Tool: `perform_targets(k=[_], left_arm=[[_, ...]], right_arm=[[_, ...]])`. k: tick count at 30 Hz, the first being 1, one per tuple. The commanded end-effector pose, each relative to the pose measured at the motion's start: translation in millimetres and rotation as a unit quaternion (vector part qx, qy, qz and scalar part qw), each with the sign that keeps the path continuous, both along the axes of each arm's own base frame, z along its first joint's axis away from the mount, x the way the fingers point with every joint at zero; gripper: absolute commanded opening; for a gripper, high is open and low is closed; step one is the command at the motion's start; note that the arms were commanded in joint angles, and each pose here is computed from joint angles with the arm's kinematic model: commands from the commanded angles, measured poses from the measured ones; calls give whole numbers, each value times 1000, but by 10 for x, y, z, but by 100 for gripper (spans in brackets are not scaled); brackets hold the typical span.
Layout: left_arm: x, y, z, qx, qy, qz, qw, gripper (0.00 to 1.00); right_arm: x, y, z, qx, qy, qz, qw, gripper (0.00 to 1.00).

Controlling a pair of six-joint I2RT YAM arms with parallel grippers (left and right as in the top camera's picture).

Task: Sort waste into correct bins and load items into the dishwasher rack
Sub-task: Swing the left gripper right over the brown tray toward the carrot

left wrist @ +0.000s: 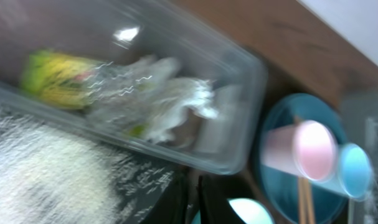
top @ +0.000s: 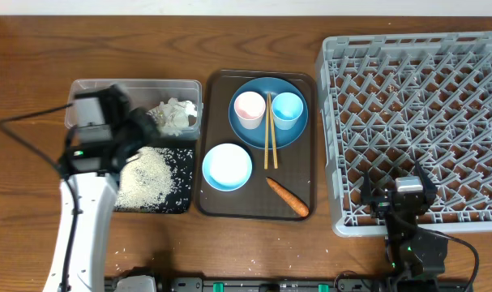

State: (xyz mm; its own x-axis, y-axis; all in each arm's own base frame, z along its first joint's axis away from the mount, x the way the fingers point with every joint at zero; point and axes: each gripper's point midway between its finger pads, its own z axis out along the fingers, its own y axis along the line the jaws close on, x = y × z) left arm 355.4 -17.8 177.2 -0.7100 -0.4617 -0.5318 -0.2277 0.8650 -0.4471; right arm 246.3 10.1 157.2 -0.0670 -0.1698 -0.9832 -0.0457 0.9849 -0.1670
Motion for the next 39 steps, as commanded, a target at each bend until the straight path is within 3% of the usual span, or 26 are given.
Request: perform_targets(k=[1,10,22,31,39], left_arm=[[116,-228,56,7,-24,-44,999,11],[117,-781,-26,-46,-23,-154,987,6],[-104,-1386,-142,-23,-20,-279,960,6],[-476,-1918,-210,-54,31,-310,949,6],[-964,-2376,-404,-2,68,-358,931,6]], right_arm=[[0,-63,-6,-2,1,-14,1000,99],[0,-63,-6,-2,1,-14,1000,99],[0,-63,-6,-2,1,-14,1000,99],[0,-63,-6,-2,1,-14,1000,99],[0,-63,-6,-2,1,-14,1000,99]])
